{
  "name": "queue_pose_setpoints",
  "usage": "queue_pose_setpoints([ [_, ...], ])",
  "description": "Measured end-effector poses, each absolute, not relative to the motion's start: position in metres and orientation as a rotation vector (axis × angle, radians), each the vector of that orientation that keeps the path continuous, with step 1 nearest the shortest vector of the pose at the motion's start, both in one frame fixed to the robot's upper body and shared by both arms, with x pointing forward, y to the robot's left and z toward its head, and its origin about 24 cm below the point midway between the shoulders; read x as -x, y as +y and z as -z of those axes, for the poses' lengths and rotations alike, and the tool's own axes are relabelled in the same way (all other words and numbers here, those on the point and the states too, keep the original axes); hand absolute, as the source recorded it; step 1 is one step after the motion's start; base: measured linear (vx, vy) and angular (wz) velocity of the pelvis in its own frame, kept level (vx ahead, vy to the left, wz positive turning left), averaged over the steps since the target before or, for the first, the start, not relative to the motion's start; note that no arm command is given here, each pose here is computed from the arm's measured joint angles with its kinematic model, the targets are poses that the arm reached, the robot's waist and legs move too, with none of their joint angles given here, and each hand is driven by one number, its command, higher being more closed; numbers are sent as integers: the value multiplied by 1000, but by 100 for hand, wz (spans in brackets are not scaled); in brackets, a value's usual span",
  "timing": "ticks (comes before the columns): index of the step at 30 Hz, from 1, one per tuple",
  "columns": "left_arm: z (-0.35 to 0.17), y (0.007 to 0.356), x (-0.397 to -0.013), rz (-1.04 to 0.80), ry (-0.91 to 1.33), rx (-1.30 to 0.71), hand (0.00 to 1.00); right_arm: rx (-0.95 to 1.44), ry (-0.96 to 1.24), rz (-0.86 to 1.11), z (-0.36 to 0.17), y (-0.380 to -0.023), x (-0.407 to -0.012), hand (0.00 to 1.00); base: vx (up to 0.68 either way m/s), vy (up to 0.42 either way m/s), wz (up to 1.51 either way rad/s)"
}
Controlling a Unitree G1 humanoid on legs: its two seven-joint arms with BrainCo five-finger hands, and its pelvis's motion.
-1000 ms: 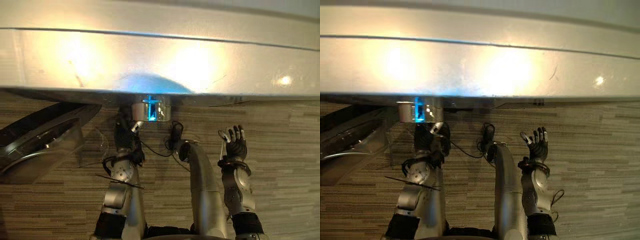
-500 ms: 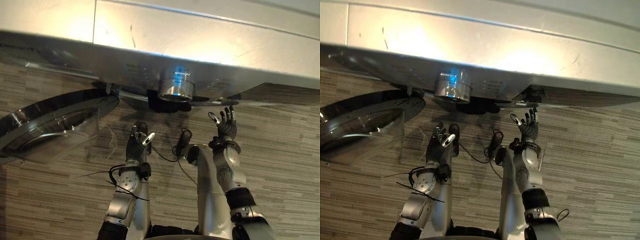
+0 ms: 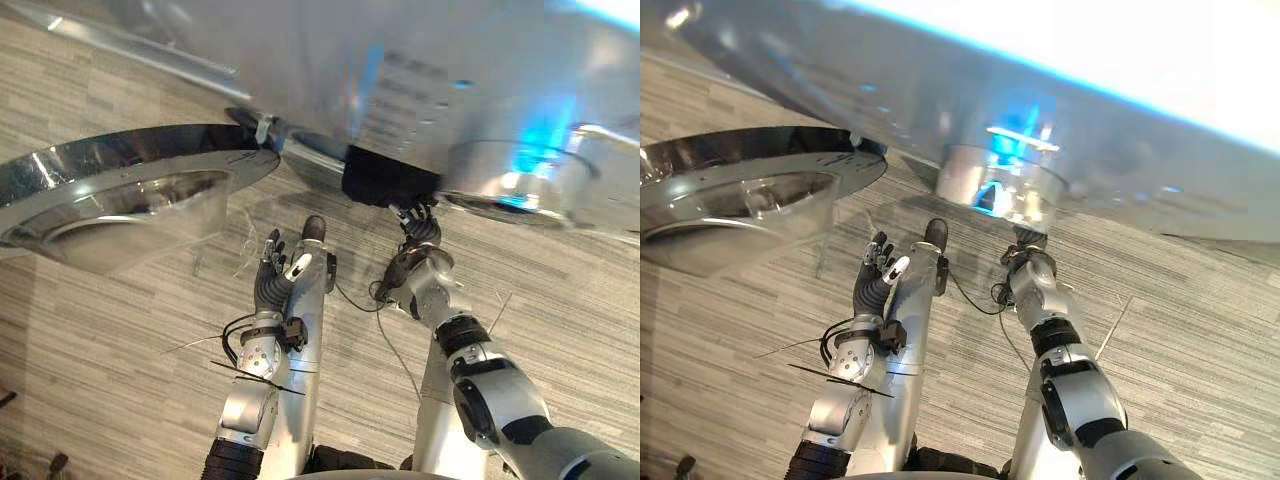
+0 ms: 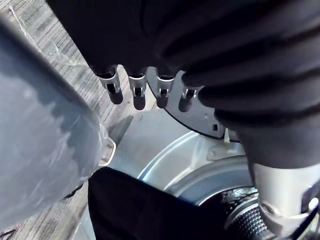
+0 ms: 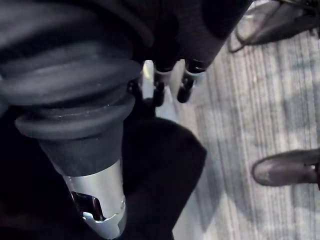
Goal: Pick up the laundry basket with both hands and put the clothes into the washing machine.
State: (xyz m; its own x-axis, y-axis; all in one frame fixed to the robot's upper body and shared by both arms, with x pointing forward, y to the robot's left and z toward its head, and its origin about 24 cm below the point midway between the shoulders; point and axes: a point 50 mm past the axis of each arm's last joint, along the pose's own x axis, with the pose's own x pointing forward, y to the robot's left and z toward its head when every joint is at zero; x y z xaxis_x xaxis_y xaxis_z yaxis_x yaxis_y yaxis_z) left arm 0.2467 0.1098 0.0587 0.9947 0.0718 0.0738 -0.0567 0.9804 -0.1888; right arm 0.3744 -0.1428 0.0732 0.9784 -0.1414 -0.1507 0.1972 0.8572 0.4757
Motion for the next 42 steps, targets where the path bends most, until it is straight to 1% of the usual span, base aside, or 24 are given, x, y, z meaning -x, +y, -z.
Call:
queue_pose_setpoints([
  [3, -62, 111, -247, -78, -97, 212, 0, -478, 99, 181, -82, -150, -381, 0, -18, 30, 12],
  [7, -61, 114, -247, -98, -90, 215, 0, -433, 109, 222, -85, -170, -384, 0, -21, 26, 31],
  [9, -59, 115, -247, -108, -81, 211, 0, -430, 111, 223, -88, -170, -387, 0, -7, 22, 20],
  [16, -60, 112, -247, -124, -77, 264, 0, -417, 54, 286, -115, -196, -395, 0, -12, 23, 22],
  [17, -61, 113, -247, -125, -83, 268, 0, -412, 40, 294, -120, -201, -396, 100, -33, -2, 39],
  [20, -64, 113, -246, -130, -94, 276, 0, -432, 13, 338, -133, -216, -398, 100, -36, -3, 39],
  [25, -66, 112, -245, -136, -101, 281, 0, -479, 30, 362, -138, -224, -398, 100, -15, 30, 2],
  [30, -73, 114, -243, -143, -130, 305, 0, -599, -3, 406, -151, -229, -398, 100, -5, 34, 0],
  [36, -78, 123, -240, -197, -152, 315, 0, -700, -71, 410, -165, -214, -390, 100, 3, 55, -3],
  [38, -78, 127, -240, -223, -154, 314, 0, -777, -158, 401, -180, -207, -382, 100, 10, 59, -7],
  [42, -78, 130, -240, -254, -155, 313, 0, -828, -217, 384, -185, -191, -365, 100, 13, 51, -7],
])
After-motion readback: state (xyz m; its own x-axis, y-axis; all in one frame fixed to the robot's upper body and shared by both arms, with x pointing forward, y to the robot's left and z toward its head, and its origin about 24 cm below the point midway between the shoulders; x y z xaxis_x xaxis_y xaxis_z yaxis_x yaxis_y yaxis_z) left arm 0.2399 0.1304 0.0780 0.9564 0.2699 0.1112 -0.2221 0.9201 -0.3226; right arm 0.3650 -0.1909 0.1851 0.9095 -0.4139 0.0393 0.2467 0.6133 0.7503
